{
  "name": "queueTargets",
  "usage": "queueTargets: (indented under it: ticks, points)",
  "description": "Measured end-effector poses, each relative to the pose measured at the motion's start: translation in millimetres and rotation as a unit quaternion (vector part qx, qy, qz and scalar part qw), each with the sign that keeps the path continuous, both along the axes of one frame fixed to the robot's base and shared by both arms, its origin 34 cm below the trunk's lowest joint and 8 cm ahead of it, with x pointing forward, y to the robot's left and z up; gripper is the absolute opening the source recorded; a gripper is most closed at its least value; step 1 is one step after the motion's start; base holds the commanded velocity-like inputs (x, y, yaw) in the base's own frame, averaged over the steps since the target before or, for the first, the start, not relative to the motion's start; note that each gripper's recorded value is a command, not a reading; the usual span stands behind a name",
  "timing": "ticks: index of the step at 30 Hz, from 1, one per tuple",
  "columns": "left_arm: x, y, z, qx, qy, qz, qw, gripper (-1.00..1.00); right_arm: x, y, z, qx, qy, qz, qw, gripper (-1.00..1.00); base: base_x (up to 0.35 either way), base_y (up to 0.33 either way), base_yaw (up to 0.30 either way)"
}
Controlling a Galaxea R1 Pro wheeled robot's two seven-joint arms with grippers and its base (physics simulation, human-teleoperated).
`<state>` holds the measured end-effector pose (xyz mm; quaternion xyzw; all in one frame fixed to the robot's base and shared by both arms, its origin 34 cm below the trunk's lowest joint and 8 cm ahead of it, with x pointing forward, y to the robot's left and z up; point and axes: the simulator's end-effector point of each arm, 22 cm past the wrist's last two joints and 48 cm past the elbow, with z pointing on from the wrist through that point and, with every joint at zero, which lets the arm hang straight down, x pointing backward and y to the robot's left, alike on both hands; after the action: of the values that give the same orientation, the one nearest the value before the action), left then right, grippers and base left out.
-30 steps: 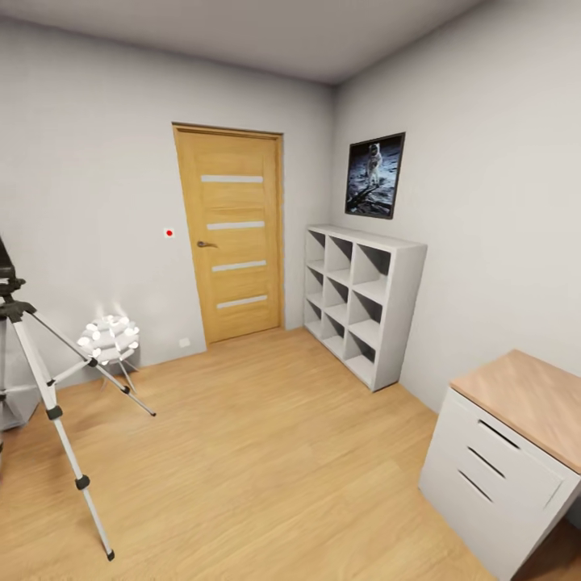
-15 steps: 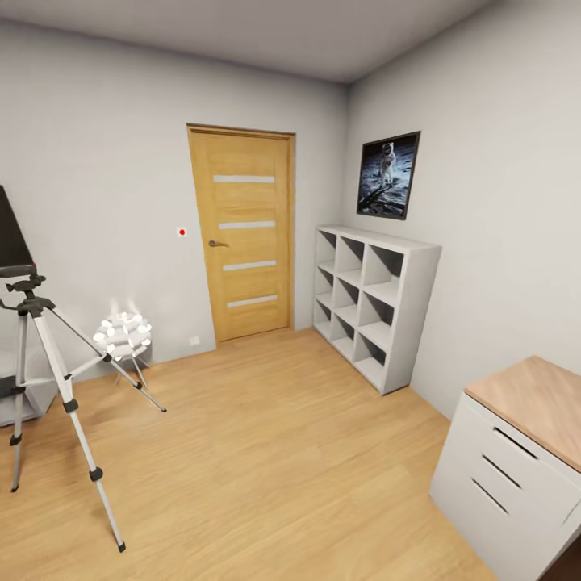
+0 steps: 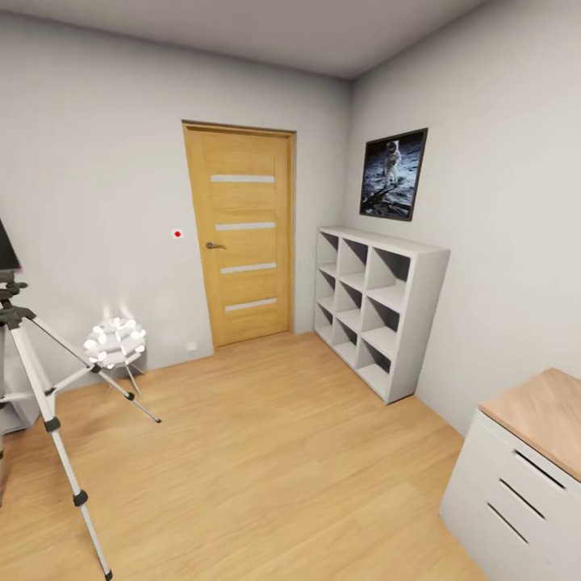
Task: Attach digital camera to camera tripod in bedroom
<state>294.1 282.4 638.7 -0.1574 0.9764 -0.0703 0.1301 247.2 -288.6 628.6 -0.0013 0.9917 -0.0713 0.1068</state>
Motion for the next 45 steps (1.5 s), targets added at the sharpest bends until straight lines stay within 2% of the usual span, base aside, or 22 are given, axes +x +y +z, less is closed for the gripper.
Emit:
queueTargets:
  ticks: [27, 30, 37, 45]
  points:
    - [0, 1, 0, 0.001, 0.001, 0.001, 1.0, -1.0, 1, 4, 0, 0.002, 0.0, 0.006, 1.0, 1.0, 0.25, 0.0, 0.0]
    - [-1, 3, 0, 0.006, 0.001, 0.002, 1.0, -1.0, 1, 6, 0, 0.004, 0.0, 0.007, 1.0, 1.0, 0.185, 0.0, 0.0]
    - [-4, 12, -3, 0.034, 0.01, 0.008, 0.9993, -1.0, 0, 8, -1, 0.007, 0.001, 0.007, 0.9999, 1.0, 0.152, 0.0, 0.0]
    - [-5, 10, -3, 0.036, 0.012, 0.009, 0.9992, -1.0, 0, 6, -1, 0.007, 0.001, 0.007, 1.0, 1.0, 0.146, 0.0, 0.0]
